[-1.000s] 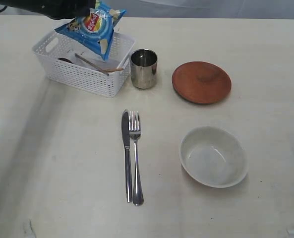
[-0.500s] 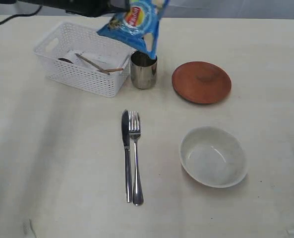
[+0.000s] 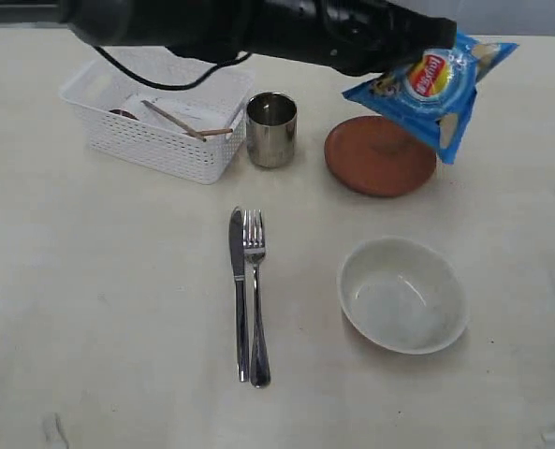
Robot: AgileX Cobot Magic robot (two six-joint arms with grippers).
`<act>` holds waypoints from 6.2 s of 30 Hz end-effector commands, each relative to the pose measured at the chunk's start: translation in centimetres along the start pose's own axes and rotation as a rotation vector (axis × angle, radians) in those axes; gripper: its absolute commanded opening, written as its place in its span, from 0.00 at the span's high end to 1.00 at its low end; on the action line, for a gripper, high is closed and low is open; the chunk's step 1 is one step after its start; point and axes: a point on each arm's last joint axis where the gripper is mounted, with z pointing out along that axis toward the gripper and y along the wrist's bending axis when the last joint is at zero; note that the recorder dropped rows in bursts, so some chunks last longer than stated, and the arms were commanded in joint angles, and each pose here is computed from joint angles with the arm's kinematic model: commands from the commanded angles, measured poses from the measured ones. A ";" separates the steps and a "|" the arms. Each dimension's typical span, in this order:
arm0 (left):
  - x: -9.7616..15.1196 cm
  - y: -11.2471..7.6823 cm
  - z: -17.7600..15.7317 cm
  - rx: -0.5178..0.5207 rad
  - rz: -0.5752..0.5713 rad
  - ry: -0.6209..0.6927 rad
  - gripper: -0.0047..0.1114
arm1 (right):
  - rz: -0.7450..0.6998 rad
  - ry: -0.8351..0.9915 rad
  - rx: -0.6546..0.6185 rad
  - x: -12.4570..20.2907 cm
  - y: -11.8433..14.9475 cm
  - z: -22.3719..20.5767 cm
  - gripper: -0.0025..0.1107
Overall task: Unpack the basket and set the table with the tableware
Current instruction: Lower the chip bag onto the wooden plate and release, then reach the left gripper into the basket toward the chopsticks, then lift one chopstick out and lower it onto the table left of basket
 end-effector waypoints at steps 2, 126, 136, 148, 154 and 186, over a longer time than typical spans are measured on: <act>1.6 1.5 3.6 -0.122 -0.015 -0.020 0.96 | -0.003 -0.005 0.007 0.0 0.0 0.0 0.98; 1.6 22.9 -15.2 -0.519 -0.236 0.727 0.55 | -0.003 -0.005 0.007 0.0 0.0 0.0 0.98; 2.3 22.8 -13.8 -0.420 -0.349 0.692 0.55 | -0.003 -0.005 0.007 0.0 0.0 0.0 0.98; 0.7 23.1 -13.8 -0.475 -0.286 0.552 0.96 | -0.003 -0.005 0.007 0.0 0.0 0.0 0.98; -1.1 21.9 -15.0 -0.484 -0.246 0.486 0.96 | -0.003 -0.005 0.007 0.0 0.0 0.0 0.98; 12.1 7.9 -30.5 -0.630 -0.229 0.313 0.96 | -0.003 -0.005 0.007 0.0 0.0 0.0 0.98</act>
